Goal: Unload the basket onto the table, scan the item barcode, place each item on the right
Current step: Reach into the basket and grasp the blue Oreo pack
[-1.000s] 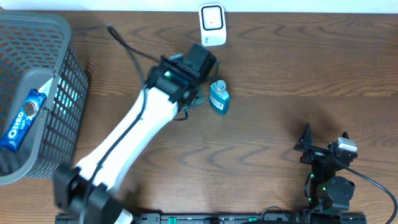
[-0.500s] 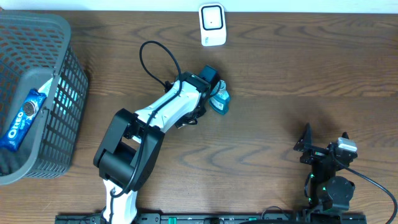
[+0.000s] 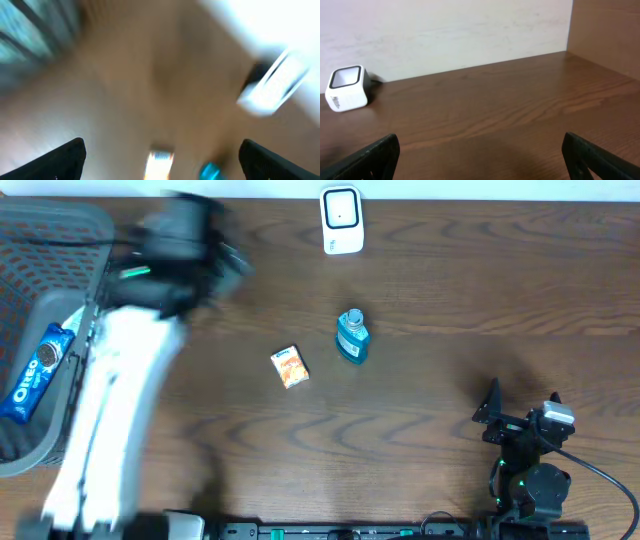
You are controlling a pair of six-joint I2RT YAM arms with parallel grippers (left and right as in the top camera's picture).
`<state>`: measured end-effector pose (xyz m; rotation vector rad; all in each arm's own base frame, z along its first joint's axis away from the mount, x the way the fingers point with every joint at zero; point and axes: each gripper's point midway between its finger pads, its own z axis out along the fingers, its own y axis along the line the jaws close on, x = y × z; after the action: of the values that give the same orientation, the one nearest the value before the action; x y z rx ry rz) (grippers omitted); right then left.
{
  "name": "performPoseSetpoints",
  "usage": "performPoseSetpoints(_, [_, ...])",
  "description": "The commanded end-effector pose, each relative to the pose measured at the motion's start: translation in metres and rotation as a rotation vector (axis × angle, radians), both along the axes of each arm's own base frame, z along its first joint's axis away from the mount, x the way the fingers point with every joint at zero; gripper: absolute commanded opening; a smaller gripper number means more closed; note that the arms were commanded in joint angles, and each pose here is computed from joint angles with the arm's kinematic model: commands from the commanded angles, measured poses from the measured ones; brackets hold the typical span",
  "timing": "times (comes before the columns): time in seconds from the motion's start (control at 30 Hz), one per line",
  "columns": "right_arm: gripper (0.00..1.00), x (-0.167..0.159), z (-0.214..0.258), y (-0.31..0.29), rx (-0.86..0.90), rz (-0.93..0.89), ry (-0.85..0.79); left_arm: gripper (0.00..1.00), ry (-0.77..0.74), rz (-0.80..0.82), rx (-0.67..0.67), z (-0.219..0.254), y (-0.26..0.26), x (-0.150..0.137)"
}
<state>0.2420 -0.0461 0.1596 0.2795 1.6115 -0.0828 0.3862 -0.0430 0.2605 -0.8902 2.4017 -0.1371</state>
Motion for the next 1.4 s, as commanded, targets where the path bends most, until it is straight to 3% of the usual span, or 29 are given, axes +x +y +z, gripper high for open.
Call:
performPoseSetpoints(0.0, [0.99, 0.0, 0.0, 0.0, 0.011, -0.001, -0.003, 0.98, -0.256, 0.149, 0.116, 0.11, 0.11, -0.031])
performPoseSetpoints(0.03, [0.99, 0.0, 0.0, 0.0, 0.011, -0.001, -0.003, 0.98, -0.277, 0.262, 0.133, 0.119, 0.149, -0.044])
performPoseSetpoints(0.1, [0.99, 0.0, 0.0, 0.0, 0.011, -0.001, -0.003, 0.98, -0.24, 0.329, 0.181, 0.114, 0.193, -0.057])
performPoseSetpoints(0.3, [0.99, 0.0, 0.0, 0.0, 0.011, -0.001, -0.003, 0.98, 0.016, 0.13, 0.374, 0.063, 0.267, -0.056])
performPoseSetpoints(0.4, [0.99, 0.0, 0.0, 0.0, 0.011, -0.001, -0.003, 0.99, 0.107, 0.134, 0.343, 0.027, 0.293, -0.051])
performPoseSetpoints(0.47, [0.99, 0.0, 0.0, 0.0, 0.011, -0.001, -0.003, 0.91, 0.207, 0.113, 0.293, -0.018, 0.309, -0.043])
performPoseSetpoints(0.63, [0.99, 0.0, 0.0, 0.0, 0.011, -0.001, -0.003, 0.9, 0.387, 0.001, 0.298, -0.086, 0.326, -0.034])
performPoseSetpoints(0.93, [0.99, 0.0, 0.0, 0.0, 0.011, -0.001, -0.003, 0.9, 0.63, -0.116, 0.32, -0.162, 0.348, -0.045])
performPoseSetpoints(1.37, [0.99, 0.0, 0.0, 0.0, 0.011, -0.001, -0.003, 0.95, 0.78, -0.145, 0.18, -0.244, 0.362, -0.078])
